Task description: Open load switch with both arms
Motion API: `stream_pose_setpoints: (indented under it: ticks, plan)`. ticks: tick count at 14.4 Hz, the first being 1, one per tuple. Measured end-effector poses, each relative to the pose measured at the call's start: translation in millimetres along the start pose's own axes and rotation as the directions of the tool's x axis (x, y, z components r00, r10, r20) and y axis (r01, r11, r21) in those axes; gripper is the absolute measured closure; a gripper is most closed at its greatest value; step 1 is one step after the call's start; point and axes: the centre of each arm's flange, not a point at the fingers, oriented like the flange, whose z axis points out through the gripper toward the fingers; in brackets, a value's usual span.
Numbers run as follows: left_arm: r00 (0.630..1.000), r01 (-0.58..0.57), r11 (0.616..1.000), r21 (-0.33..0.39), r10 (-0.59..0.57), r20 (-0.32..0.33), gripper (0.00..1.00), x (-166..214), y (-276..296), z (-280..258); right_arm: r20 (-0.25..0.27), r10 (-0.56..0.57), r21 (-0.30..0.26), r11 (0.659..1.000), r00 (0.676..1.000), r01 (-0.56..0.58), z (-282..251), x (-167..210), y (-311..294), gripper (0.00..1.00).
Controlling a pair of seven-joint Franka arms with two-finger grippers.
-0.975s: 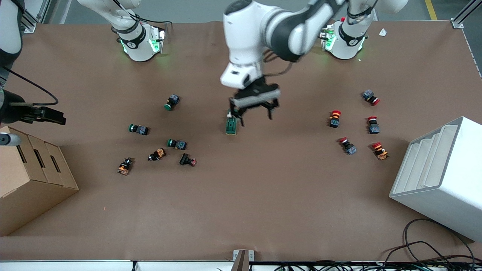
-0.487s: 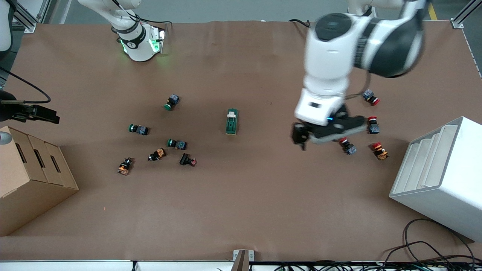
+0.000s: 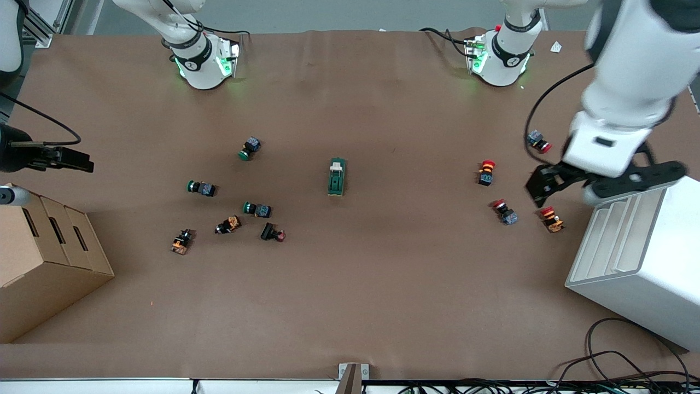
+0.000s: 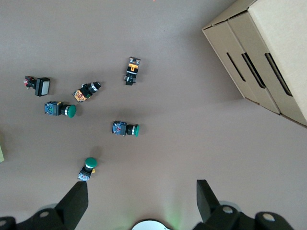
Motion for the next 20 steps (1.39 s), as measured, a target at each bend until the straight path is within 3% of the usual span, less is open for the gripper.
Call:
stream_pose_setpoints:
  ticks: [5, 9, 13, 20]
  plan:
    - [0.987, -0.113, 0.994, -0.009, 0.113, 0.115, 0.0, -12.9, -64.3, -27.8, -0.019, -0.012, 0.003, 1.0, 1.0, 0.012, -16.7, -12.7, -8.7, 0.0]
    - [0.974, -0.153, 0.985, -0.083, 0.164, 0.154, 0.0, -26.0, -108.6, -31.6, -0.024, -0.012, -0.006, 1.0, 1.0, 0.012, -24.6, -30.1, -11.6, 0.0]
    - [0.967, -0.166, 0.982, -0.091, 0.18, 0.181, 0.0, -47.4, -113.3, -31.6, -0.032, 0.0, -0.005, 1.0, 1.0, 0.0, -28.1, -53.0, -4.5, 0.0]
    - [0.96, -0.181, 0.98, -0.087, 0.195, 0.202, 0.0, -68.8, -110.2, -34.3, -0.093, 0.006, 0.0, 1.0, 0.996, -0.007, -51.6, -97.3, 0.7, 0.0]
